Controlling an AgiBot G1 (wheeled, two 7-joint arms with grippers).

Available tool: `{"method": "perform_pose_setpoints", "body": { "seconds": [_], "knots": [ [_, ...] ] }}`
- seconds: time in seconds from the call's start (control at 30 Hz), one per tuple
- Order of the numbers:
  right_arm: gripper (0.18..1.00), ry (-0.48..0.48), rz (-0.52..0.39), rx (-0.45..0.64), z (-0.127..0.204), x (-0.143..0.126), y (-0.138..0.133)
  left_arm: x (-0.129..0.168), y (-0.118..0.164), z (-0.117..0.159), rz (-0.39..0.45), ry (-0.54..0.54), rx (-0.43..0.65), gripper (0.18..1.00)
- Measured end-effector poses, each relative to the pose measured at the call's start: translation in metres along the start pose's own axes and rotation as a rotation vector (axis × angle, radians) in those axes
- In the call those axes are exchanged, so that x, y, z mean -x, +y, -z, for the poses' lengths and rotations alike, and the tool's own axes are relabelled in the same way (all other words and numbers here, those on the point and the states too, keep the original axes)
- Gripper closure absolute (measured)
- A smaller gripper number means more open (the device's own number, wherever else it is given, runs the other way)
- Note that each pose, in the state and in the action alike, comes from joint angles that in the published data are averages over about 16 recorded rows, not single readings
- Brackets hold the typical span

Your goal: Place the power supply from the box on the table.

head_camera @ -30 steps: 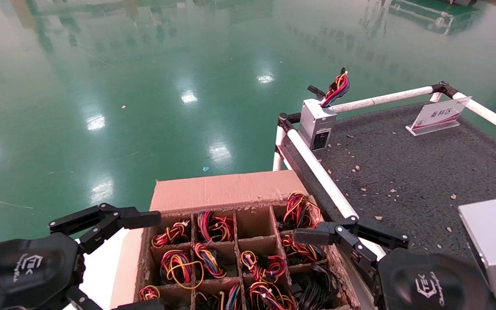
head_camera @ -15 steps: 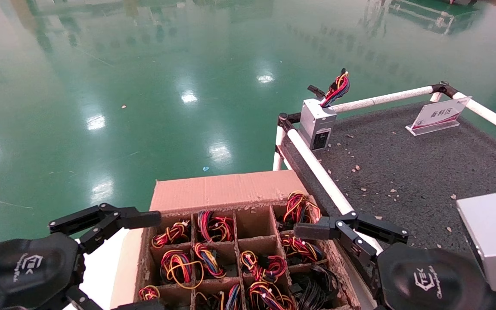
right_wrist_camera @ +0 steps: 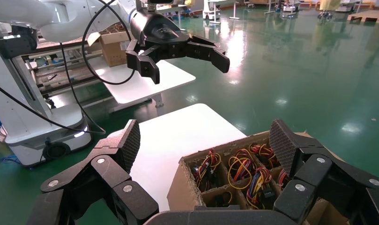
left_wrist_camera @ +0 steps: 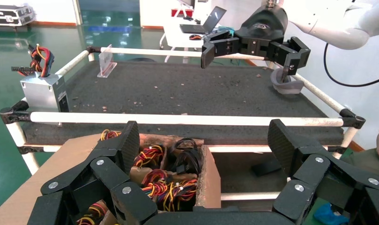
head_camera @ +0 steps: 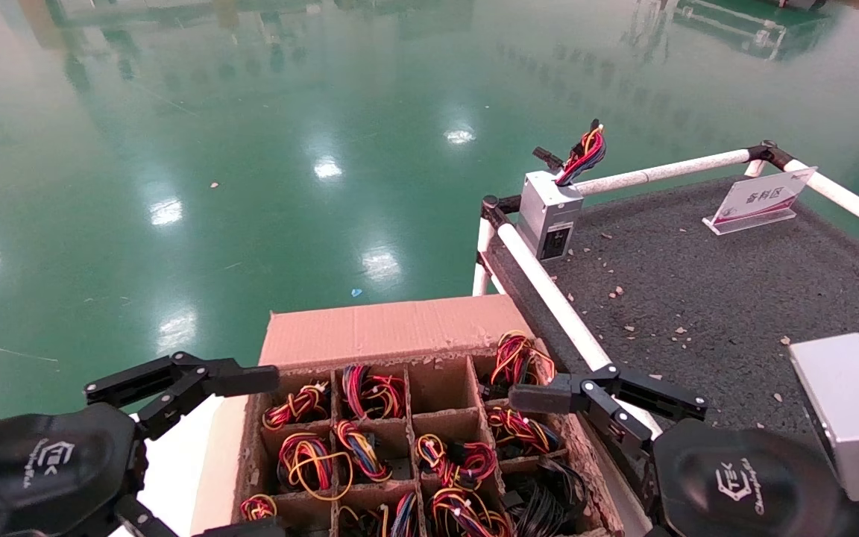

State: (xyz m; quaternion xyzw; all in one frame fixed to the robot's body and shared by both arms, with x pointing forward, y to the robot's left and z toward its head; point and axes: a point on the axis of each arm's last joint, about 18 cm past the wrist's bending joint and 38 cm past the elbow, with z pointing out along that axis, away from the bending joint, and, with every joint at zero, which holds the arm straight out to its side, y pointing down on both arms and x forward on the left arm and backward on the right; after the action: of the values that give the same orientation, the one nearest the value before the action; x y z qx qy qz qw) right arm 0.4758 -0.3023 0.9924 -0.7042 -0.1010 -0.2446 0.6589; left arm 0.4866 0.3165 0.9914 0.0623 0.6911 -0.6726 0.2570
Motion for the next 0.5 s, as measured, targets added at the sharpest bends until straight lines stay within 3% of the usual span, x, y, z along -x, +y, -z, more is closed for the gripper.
{"method": "perform_pose_setpoints", "body": {
  "seconds": [0.5],
  "knots": [
    [0.179,0.002,0.0,0.0,-0.0001,-0.0005,0.0,0.0,0.0,0.0,0.0,0.0,0.0,0.184]
  ]
}}
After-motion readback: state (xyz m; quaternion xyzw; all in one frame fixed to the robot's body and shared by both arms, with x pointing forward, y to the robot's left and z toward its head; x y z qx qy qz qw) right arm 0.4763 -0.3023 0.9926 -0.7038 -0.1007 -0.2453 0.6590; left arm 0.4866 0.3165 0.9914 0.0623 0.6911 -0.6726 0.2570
